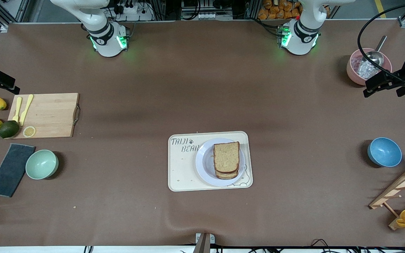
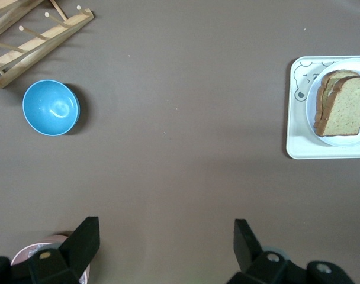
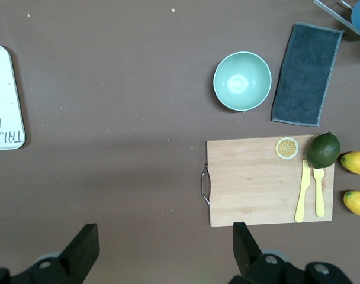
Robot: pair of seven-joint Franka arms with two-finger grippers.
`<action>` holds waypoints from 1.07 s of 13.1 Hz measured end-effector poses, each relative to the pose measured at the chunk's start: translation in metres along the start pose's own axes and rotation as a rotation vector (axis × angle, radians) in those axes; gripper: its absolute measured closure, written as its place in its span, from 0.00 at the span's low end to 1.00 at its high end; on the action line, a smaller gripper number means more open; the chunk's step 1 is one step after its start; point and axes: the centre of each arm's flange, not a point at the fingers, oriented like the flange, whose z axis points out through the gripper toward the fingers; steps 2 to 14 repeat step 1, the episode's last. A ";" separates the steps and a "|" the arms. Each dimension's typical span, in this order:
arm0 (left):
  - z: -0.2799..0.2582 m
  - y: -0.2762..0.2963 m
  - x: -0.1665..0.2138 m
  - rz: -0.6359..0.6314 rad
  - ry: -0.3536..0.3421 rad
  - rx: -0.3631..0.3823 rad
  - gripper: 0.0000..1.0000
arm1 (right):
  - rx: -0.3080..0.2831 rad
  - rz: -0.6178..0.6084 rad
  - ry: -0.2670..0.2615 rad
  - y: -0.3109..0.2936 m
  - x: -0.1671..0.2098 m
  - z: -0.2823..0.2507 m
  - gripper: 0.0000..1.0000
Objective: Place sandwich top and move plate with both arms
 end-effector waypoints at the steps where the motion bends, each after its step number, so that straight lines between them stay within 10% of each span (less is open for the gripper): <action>1: 0.000 0.000 0.000 0.000 -0.001 0.000 0.00 | 0.000 0.000 0.000 0.000 0.000 0.000 0.00; 14: 0.000 0.000 0.000 0.000 -0.001 0.000 0.00 | 0.000 0.000 0.000 0.000 0.000 0.000 0.00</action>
